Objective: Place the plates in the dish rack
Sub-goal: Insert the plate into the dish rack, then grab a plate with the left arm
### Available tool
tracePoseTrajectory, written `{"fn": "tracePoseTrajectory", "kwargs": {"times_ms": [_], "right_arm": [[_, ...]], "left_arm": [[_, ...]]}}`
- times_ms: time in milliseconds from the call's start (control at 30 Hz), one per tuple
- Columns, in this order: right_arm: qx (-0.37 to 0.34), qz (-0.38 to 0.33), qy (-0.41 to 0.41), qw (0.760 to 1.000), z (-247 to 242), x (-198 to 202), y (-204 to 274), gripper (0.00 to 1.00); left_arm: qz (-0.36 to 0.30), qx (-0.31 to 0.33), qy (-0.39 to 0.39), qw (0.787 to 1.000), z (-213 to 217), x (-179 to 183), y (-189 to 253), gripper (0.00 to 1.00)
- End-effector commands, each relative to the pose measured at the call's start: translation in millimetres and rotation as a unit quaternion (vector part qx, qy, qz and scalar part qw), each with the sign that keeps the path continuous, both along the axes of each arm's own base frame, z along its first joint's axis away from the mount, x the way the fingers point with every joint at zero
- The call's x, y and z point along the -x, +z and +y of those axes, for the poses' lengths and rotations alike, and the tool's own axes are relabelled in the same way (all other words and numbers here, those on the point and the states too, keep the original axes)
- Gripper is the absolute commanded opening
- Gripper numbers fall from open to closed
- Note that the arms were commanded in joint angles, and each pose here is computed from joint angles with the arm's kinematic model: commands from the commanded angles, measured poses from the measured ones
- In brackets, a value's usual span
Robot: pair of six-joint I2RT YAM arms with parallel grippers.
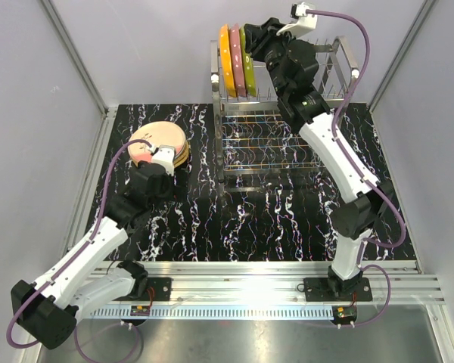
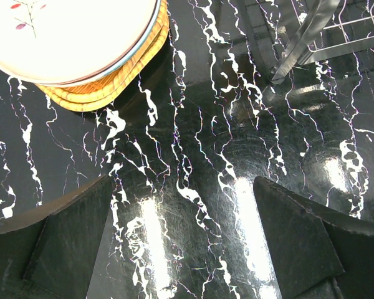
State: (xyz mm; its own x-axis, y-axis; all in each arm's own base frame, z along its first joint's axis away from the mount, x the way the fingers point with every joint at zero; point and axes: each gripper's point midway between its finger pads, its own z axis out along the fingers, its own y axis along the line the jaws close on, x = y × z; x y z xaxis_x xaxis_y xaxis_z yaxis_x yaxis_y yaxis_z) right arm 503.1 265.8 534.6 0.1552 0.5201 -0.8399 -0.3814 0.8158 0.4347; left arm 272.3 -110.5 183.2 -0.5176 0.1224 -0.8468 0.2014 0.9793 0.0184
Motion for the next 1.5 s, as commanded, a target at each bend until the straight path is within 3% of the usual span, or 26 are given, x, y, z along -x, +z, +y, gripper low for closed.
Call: {"fn": "tracePoseTrajectory", "kwargs": {"times_ms": [0,400,533,633,767,1067,1200,1467], "right_arm": [[-0.031,-0.053,0.001,0.998,-14,27,49,0.41],[-0.014,-0.077,0.01,0.997,-30,64,71,0.49],[-0.003,-0.075,0.018,0.997,-36,80,64,0.5],[-0.001,-0.083,0.022,0.996,-47,103,69,0.52],[0.017,-0.083,0.045,0.995,-51,127,62,0.54],[0.109,-0.09,0.142,0.98,-44,213,14,0.55],[0.134,-0.051,0.189,0.971,-38,244,-31,0.55],[0.16,0.013,0.292,0.943,-30,306,-117,0.4]], "left_arm": [[-0.025,0.023,-0.003,0.999,-5,-5,15,0.99],[-0.038,0.023,0.012,0.999,1,-5,21,0.99],[-0.041,0.031,-0.004,0.999,-3,-2,21,0.87],[-0.045,0.025,0.011,0.999,2,-4,22,0.99],[-0.045,0.016,0.028,0.998,8,-6,22,0.99],[-0.071,-0.008,0.08,0.994,30,-9,29,0.99],[-0.081,-0.015,0.099,0.992,38,-10,32,0.99],[-0.088,0.008,0.133,0.987,50,-14,35,0.99]]}}
